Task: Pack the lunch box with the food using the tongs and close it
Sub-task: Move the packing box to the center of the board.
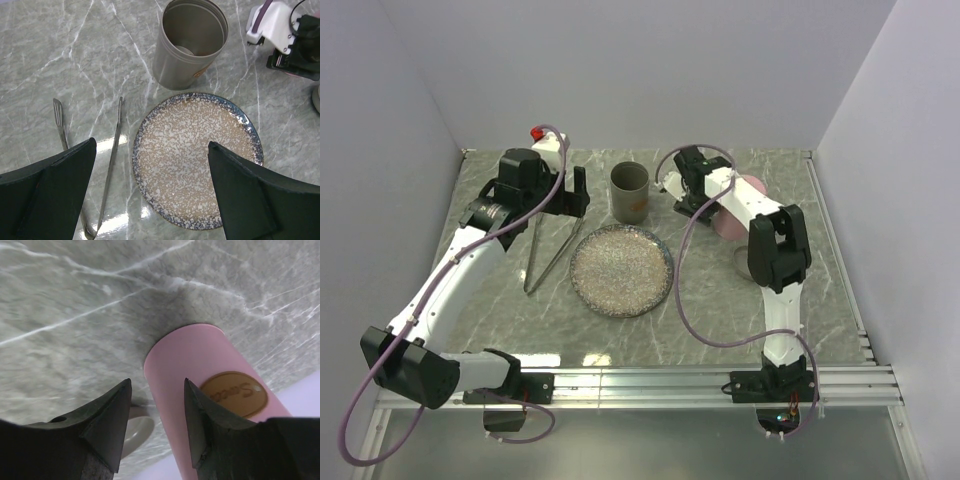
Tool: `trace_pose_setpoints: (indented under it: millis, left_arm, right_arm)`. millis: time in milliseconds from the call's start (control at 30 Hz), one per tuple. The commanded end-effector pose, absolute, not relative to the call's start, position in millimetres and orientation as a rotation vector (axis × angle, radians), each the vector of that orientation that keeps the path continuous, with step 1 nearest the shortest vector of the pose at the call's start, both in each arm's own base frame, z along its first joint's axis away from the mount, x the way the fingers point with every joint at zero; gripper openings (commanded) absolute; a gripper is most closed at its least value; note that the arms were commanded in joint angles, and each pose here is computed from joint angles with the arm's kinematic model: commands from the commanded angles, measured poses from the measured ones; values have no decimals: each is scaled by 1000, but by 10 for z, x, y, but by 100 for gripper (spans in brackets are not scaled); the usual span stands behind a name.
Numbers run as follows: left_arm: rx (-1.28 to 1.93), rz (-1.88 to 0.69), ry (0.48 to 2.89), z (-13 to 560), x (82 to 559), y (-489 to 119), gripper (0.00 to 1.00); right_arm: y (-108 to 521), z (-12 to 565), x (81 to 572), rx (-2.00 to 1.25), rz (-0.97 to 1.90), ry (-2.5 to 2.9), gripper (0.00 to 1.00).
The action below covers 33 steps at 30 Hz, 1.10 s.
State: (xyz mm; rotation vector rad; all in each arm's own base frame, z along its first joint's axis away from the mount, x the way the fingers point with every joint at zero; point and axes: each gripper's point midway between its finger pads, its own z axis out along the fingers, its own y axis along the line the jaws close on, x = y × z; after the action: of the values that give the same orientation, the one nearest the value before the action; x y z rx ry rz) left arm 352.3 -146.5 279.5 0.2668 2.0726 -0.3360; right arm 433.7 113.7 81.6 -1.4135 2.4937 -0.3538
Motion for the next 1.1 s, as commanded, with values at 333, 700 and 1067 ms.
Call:
trace_pose_setpoints:
  millis: [333, 700, 1067]
  left_arm:
    - [254, -379, 2005, 3080, 3554, -1481, 99]
    - [281, -377, 1999, 3082, 3540, -1483, 99]
    - [429, -512, 1951, 3128, 3339, -1686, 100]
  right_arm:
    - [617, 693, 4510, -1453, -684, 2455, 52]
    - [420, 719, 4758, -1366, -761, 2433, 52]
    - [970, 1756, 3796, -1234, -73, 2397, 52]
